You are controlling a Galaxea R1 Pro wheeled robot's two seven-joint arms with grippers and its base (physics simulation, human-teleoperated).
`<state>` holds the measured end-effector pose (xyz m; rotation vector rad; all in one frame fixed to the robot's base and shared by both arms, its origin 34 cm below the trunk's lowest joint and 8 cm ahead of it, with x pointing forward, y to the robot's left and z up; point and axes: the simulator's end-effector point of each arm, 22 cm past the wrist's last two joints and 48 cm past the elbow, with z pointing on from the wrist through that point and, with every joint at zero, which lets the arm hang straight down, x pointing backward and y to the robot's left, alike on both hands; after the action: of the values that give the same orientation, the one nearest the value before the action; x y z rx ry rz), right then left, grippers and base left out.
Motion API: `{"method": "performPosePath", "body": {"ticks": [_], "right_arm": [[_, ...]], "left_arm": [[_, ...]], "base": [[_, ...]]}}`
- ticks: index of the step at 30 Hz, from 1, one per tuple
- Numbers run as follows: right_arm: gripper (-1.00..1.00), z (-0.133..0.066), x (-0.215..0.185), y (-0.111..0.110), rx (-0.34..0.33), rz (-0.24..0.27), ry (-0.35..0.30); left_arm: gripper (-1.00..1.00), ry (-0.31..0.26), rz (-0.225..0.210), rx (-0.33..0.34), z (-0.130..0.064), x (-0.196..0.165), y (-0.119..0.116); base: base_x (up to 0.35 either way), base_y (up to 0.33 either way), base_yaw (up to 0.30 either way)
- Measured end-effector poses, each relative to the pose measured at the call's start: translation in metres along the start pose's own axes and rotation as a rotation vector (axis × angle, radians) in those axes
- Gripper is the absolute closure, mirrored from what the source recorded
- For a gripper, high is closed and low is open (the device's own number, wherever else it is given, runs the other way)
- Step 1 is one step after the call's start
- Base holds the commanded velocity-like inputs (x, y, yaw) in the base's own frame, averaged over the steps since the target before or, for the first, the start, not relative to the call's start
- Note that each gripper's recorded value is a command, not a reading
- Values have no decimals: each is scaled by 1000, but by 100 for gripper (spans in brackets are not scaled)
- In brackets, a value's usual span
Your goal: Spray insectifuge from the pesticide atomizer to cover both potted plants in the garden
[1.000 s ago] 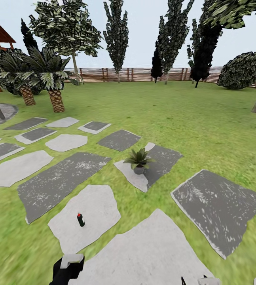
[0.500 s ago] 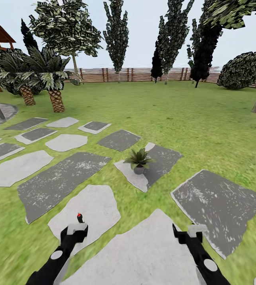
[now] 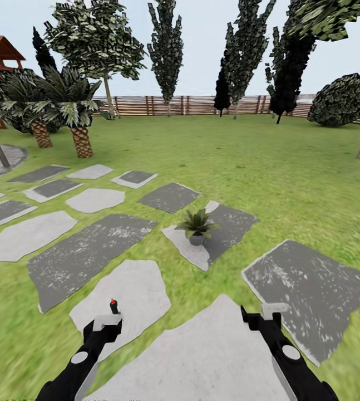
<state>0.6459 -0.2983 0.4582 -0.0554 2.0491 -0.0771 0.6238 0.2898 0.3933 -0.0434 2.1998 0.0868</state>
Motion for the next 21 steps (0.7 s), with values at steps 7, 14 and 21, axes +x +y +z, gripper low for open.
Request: {"method": "performPosePath", "body": {"ticks": [7,14,21], "right_arm": [[-100,0,0,1,-1,1,1],[-100,0,2,2,-3,0,4],[-100,0,2,2,-3,0,4]], "left_arm": [[-100,-4,-5,-3,0,-2,1],[-100,-15,-33,-17,1,-8,4],[-100,-14,-56,-31,1,-7,9]], "base": [[0,0,255],[0,0,275],[12,0,276]]}}
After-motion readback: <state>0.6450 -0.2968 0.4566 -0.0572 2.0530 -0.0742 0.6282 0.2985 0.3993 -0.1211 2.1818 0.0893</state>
